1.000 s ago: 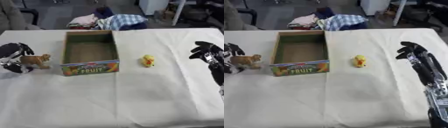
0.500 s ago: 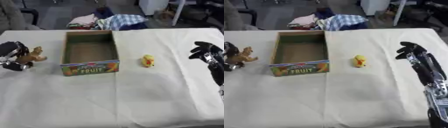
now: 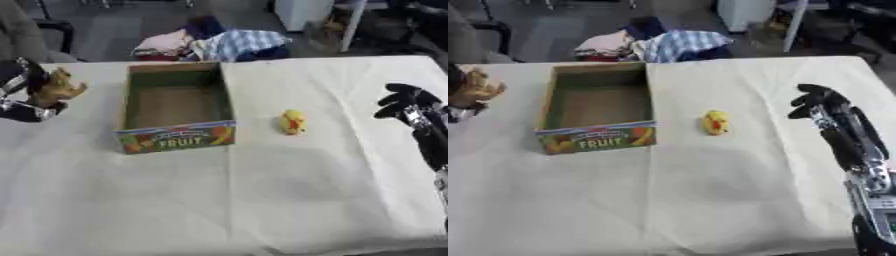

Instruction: Pick up objects on the table and place them in the box.

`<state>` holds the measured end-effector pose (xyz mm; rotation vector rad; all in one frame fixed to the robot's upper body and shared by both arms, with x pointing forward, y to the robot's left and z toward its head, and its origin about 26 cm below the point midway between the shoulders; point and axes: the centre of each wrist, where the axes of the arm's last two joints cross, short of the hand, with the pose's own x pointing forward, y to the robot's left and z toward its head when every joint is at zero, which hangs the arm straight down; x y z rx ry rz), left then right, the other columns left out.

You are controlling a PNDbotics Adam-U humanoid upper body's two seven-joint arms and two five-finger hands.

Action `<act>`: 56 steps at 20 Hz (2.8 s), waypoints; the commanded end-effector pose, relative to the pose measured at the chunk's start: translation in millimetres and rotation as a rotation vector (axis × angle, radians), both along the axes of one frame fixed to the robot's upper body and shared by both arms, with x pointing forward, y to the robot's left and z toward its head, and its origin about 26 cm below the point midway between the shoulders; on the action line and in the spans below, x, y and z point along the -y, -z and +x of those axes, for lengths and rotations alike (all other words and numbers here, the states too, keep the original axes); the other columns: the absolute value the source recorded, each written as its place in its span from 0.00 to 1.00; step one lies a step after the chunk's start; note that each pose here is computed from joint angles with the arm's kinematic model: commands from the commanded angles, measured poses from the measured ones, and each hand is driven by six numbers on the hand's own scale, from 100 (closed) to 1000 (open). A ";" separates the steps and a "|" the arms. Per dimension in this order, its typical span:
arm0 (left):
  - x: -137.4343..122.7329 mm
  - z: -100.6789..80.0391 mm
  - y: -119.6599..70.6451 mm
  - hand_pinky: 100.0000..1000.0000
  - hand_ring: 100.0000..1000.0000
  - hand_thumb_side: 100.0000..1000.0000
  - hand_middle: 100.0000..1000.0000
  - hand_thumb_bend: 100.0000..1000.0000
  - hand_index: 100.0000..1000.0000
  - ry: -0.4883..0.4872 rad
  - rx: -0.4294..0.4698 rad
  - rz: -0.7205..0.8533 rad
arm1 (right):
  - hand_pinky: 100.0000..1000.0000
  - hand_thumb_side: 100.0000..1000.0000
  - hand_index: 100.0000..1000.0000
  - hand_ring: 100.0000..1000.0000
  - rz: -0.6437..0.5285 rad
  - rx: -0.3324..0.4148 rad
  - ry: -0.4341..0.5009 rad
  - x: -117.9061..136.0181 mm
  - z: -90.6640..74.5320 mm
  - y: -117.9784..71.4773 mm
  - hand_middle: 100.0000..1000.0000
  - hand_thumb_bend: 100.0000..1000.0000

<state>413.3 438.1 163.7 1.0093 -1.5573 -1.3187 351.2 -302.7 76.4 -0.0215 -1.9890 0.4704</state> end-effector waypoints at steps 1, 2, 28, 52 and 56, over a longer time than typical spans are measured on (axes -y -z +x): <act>6.7 6.0 -38.3 0.67 0.31 0.00 0.27 0.06 0.44 0.031 0.074 0.000 | 0.63 0.66 0.80 0.52 -0.010 0.023 -0.006 2.3 1.8 -8.5 0.55 0.00; 13.8 9.9 -41.6 0.67 0.31 0.00 0.28 0.07 0.44 0.047 0.089 -0.002 | 0.63 0.66 0.80 0.52 -0.010 0.025 -0.013 0.9 1.9 -8.9 0.55 0.00; 129.2 51.3 48.4 0.76 0.49 0.11 0.45 0.15 0.60 0.304 -0.068 0.139 | 0.63 0.65 0.80 0.52 -0.001 0.075 -0.151 -28.1 5.7 -25.0 0.55 0.00; 88.7 30.9 -32.8 0.91 0.80 1.00 0.85 0.64 0.88 0.347 -0.096 0.277 | 0.63 0.64 0.80 0.52 -0.028 0.074 -0.114 -17.2 8.1 -25.1 0.55 0.00; 81.3 15.7 -46.0 0.94 0.71 0.92 0.77 0.42 0.84 0.391 -0.060 0.142 | 0.63 0.63 0.81 0.53 -0.079 0.101 -0.126 -13.5 15.3 -35.3 0.56 0.00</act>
